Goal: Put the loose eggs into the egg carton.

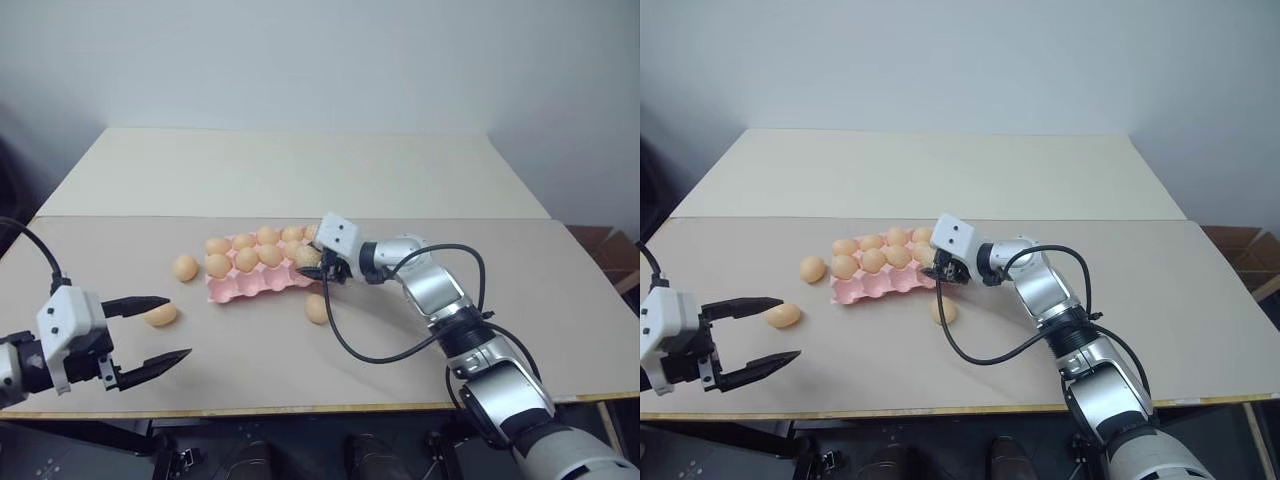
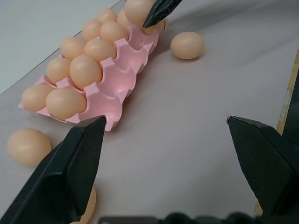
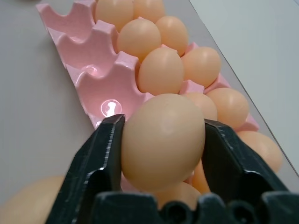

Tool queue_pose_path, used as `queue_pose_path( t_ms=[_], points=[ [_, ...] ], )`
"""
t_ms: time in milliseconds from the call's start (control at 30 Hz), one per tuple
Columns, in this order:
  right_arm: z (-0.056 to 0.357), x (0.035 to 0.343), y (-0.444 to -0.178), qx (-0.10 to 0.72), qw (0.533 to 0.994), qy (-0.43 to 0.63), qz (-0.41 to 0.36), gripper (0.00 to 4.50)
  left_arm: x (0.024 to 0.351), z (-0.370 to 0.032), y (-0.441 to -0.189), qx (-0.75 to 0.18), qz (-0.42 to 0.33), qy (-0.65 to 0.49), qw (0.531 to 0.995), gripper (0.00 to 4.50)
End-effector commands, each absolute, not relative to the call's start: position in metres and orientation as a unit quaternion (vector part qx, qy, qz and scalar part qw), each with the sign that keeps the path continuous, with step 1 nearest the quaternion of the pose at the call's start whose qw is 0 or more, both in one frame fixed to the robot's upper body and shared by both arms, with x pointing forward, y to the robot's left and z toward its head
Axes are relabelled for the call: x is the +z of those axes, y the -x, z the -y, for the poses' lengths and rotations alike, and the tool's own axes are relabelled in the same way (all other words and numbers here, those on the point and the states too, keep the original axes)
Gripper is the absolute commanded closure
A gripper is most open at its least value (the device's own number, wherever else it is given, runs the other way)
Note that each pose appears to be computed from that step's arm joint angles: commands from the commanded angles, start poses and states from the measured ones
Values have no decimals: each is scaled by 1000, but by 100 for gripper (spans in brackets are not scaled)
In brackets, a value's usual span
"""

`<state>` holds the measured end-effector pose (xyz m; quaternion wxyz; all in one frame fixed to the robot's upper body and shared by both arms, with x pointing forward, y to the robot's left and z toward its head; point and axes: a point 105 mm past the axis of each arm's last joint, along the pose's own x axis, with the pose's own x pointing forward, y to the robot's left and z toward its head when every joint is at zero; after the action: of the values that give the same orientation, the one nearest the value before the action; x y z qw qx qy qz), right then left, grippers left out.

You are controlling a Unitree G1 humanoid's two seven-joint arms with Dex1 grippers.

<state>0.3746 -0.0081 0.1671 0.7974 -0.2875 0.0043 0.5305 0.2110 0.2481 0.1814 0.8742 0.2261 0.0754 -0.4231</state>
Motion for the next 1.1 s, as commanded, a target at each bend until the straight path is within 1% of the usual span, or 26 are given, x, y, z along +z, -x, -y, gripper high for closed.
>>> queue_pose_path(
  t_ms=[33, 67, 100, 233, 333, 500, 567, 633, 733, 900, 1100],
  points=[
    [1, 181, -371, 536, 793, 287, 24, 52, 191, -247, -209, -421, -56, -245, 872, 0],
    [1, 182, -371, 536, 793, 287, 28, 15, 192, -247, -209, -422, -55, -245, 871, 0],
    [1, 184, -371, 534, 795, 286, 30, 4, 192, -247, -210, -423, -55, -246, 871, 0],
    [3, 188, -370, 529, 795, 293, 39, 4, 194, -246, -212, -426, -48, -248, 869, 0],
    [15, 195, -366, 519, 800, 297, 49, 4, 197, -242, -214, -435, -34, -248, 865, 0],
    [52, 204, -338, 524, 798, 296, 32, 4, 206, -235, -213, -453, -9, -237, 859, 0],
    [71, 206, -322, 535, 791, 297, 14, 4, 209, -232, -210, -462, 0, -229, 857, 0],
    [89, 207, -307, 545, 781, 307, -6, 4, 210, -230, -208, -470, 2, -223, 854, 0],
    [109, 209, -294, 545, 774, 320, -28, 4, 208, -231, -209, -469, -4, -225, 854, 0],
    [135, 208, -281, 545, 762, 344, -64, 4, 211, -233, -211, -471, -4, -228, 852, 0],
    [141, 207, -278, 543, 761, 346, -73, 4, 214, -233, -209, -475, -5, -230, 850, 0]
  ],
)
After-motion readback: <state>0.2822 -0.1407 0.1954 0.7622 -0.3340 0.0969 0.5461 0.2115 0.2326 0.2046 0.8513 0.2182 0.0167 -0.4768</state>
